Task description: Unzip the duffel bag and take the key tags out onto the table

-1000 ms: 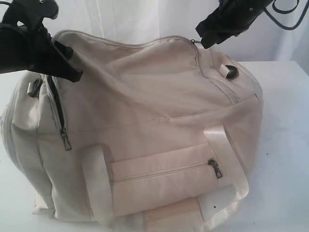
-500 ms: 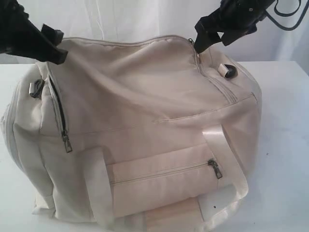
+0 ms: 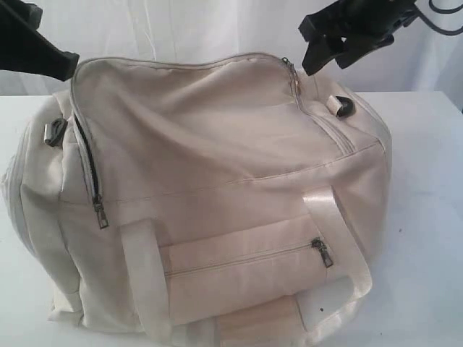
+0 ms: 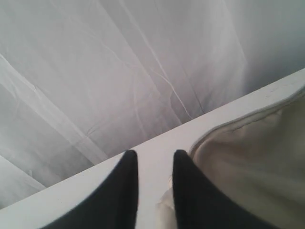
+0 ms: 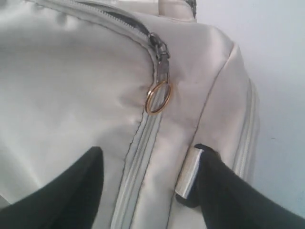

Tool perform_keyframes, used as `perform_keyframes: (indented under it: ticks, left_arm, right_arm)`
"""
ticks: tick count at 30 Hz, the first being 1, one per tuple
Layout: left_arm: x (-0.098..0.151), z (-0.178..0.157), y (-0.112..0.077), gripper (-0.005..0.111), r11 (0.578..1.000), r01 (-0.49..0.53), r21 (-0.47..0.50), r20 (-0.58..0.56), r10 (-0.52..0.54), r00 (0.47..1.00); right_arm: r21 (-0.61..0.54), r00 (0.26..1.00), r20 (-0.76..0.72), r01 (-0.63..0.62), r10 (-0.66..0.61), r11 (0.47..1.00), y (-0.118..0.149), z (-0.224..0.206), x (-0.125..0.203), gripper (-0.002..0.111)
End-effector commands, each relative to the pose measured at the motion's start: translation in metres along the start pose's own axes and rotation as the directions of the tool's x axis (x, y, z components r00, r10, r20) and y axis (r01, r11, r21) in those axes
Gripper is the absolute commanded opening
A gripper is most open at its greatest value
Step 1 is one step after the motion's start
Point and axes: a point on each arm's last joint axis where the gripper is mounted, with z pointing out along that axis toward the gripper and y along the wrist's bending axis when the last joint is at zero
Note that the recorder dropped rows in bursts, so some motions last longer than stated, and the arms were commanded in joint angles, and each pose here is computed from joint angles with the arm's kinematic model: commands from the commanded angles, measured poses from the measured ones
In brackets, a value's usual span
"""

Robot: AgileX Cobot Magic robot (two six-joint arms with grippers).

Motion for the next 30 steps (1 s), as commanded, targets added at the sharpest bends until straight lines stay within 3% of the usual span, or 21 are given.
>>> perform_keyframes:
  ticks: [1, 3, 6, 7, 9, 13, 17, 19, 20, 21, 22, 23, 24, 25, 30]
  left_arm:
    - [0.002, -0.004, 0.001, 0.0, 0.998, -0.062, -0.003, -0.016, 0.062, 0.998]
    - [0.005, -0.004, -0.004, 0.0, 0.997, -0.072, 0.029, -0.007, 0.072, 0.997]
    - [0.008, -0.008, -0.031, 0.0, 0.955, -0.082, 0.284, 0.121, 0.049, 0.991]
    - [0.002, -0.017, -0.041, 0.0, 0.902, -0.031, 0.43, 0.183, -0.053, 0.982]
    - [-0.003, -0.023, -0.046, 0.0, 0.848, 0.051, 0.528, 0.18, -0.171, 0.969]
    - [-0.004, -0.019, -0.041, 0.0, 0.792, 0.185, 0.582, 0.121, -0.309, 0.943]
    - [-0.005, -0.015, -0.031, 0.0, 0.688, 0.274, 0.672, 0.08, -0.435, 0.897]
    - [-0.005, -0.013, -0.025, 0.0, 0.61, 0.333, 0.719, 0.032, -0.508, 0.861]
    - [-0.002, -0.011, -0.022, 0.0, 0.577, 0.353, 0.736, -0.003, -0.518, 0.855]
    - [0.014, -0.005, -0.021, 0.0, 0.487, 0.328, 0.809, -0.145, -0.375, 0.915]
    - [0.025, 0.0, -0.018, 0.0, 0.469, 0.338, 0.816, -0.253, -0.235, 0.938]
    - [0.034, 0.004, -0.014, 0.0, 0.462, 0.347, 0.816, -0.326, -0.128, 0.937]
    - [0.04, 0.008, -0.008, 0.0, 0.481, 0.351, 0.804, -0.372, -0.055, 0.926]
    - [0.041, 0.013, 0.001, 0.0, 0.525, 0.359, 0.772, -0.419, -0.005, 0.908]
    - [0.003, 0.026, 0.019, 0.0, 0.617, 0.263, 0.742, -0.293, -0.054, 0.954]
  right_arm:
    - [0.011, 0.999, 0.038, -0.007, 0.007, 1.0, 0.002, -0.02, 0.001, 0.045]
    - [0.014, 0.999, 0.05, -0.004, 0.003, 1.0, 0.004, -0.026, 0.001, 0.04]
    - [0.016, 0.997, 0.071, -0.013, 0.012, 1.0, 0.008, -0.039, 0.004, 0.026]
    - [0.015, 0.998, 0.066, -0.015, 0.013, 1.0, 0.009, -0.04, 0.008, 0.021]
    - [0.011, 0.999, 0.047, -0.02, 0.019, 1.0, 0.012, -0.042, 0.017, 0.015]
    - [-0.006, 1.0, 0.011, -0.006, 0.006, 1.0, 0.018, -0.043, 0.035, 0.01]
    - [-0.028, 1.0, -0.015, 0.004, -0.004, 1.0, 0.024, -0.045, 0.052, 0.009]
    - [-0.029, 1.0, -0.018, 0.005, -0.006, 1.0, 0.025, -0.046, 0.055, 0.009]
    - [-0.03, 1.0, -0.02, 0.005, -0.005, 1.0, 0.025, -0.046, 0.055, 0.009]
    - [-0.033, 1.0, -0.018, 0.01, -0.011, 0.999, 0.026, -0.047, 0.056, 0.009]
    - [-0.038, 1.0, -0.012, 0.013, -0.013, 0.999, 0.027, -0.048, 0.056, 0.009]
    - [-0.044, 1.0, -0.01, 0.013, -0.014, 0.999, 0.027, -0.048, 0.056, 0.009]
    - [-0.055, 1.0, -0.005, 0.014, -0.014, 0.998, 0.028, -0.048, 0.055, 0.009]
    - [-0.075, 1.0, 0.003, 0.018, -0.018, 0.997, 0.03, -0.048, 0.055, 0.009]
    - [-0.074, 0.999, 0.033, 0.022, -0.019, 0.997, 0.03, -0.047, 0.052, 0.009]
